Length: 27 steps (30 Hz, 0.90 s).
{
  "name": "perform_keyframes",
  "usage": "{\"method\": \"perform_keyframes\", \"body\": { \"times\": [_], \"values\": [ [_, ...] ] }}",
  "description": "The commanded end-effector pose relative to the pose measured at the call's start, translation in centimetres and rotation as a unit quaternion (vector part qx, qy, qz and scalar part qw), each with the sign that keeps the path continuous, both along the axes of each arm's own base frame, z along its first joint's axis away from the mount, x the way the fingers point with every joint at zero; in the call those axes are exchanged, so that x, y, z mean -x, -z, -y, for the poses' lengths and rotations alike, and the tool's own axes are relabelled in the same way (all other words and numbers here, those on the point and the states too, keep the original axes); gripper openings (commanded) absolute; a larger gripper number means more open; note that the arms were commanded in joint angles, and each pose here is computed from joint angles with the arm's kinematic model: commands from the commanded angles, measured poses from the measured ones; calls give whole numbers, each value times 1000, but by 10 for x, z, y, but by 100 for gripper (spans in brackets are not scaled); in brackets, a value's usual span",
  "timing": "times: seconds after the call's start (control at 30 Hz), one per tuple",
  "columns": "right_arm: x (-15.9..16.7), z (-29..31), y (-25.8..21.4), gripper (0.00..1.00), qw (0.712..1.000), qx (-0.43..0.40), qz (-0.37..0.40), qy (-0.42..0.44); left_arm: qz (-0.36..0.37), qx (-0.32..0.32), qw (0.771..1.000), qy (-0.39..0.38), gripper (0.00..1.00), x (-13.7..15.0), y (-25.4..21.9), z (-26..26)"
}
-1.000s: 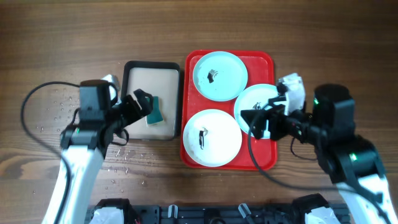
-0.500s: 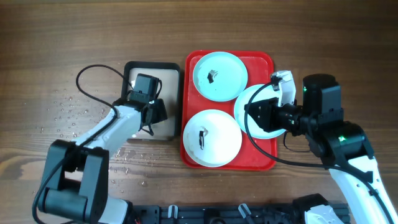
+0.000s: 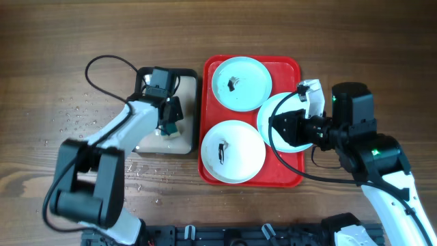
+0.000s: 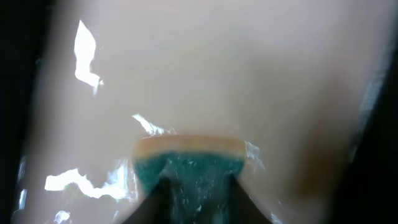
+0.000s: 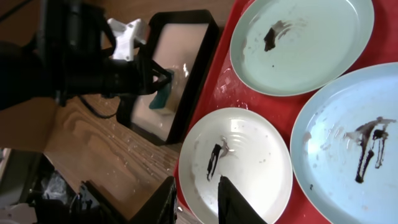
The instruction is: Clean dirty plates on tray and stack at the side
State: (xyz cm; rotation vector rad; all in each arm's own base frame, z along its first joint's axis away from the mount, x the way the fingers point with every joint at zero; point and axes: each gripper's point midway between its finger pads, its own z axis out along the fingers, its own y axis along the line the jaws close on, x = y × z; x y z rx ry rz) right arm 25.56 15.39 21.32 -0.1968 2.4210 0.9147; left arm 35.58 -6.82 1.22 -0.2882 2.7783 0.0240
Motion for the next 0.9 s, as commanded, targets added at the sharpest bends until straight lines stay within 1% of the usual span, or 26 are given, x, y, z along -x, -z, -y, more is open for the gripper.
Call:
{"method": "perform_keyframes", "body": {
  "times": [0.0, 0.1, 0.13, 0.17, 0.2, 0.23, 0.27, 0.33, 0.37, 0.43, 0.47, 0.5, 0.53, 0.57, 0.63, 0.67, 0.7, 0.77, 0.83, 0.87],
  "values": [
    [1, 3, 0, 23, 1000, 9, -9, 9, -28, -16, 999, -6, 4, 6, 24, -6],
    [8, 14, 16, 26, 998, 42, -38, 22, -20, -10, 1000, -4, 4, 2, -9, -4],
    [11, 17, 21, 26, 997, 51, -51, 28, -17, -8, 1000, -4, 13, 3, -25, -3],
    [16, 24, 32, 26, 994, 75, -73, 39, -16, 2, 1000, -1, 26, 6, -39, 0],
    [19, 28, 43, 26, 990, 94, -92, 44, -17, 17, 1000, 4, 33, 12, -50, 3],
    [22, 29, 51, 25, 988, 105, -108, 42, -28, 28, 999, 7, 33, 20, -53, 6],
    [24, 26, 59, 26, 985, 111, -128, 35, -47, 37, 998, 8, 33, 29, -51, 9],
    [27, 20, 73, 26, 980, 122, -156, 20, -72, 40, 996, -19, 32, 43, -38, 6],
    [28, 16, 83, 27, 977, 129, -172, 10, -80, 40, 996, -30, 29, 48, -24, 4],
    [30, 10, 101, 27, 968, 143, -206, -3, -77, 39, 996, -38, 24, 50, -1, 3],
    [31, 9, 112, 27, 962, 151, -226, -8, -72, 30, 996, -48, 20, 50, 14, -2],
    [31, 10, 121, 27, 958, 160, -240, -7, -73, 29, 996, -48, 9, 49, 18, -3],
    [30, 14, 131, 27, 950, 174, -258, 4, -69, 30, 996, -48, 4, 48, 17, -2],
    [32, 16, 153, 27, 936, 188, -296, 9, -60, 33, 997, -45, 4, 41, 8, 0],
    [31, 16, 167, 27, 929, 196, -315, 9, -45, 33, 998, -32, 4, 34, -23, 0],
    [30, 18, 172, 27, 925, 200, -322, 19, -39, 36, 998, -32, 4, 33, -35, 1],
    [28, 24, 179, 27, 916, 215, -335, 47, -32, 48, 998, -19, 4, 32, -50, 6],
    [27, 27, 186, 28, 912, 224, -340, 51, -20, 87, 996, 12, 4, 35, -72, 20],
    [26, 25, 190, 31, 913, 225, -338, 44, -2, 100, 995, 17, 4, 40, -91, 22],
    [25, 22, 191, 30, 914, 225, -334, 40, 6, 105, 994, 19, 4, 43, -100, 22]
  ]
}}
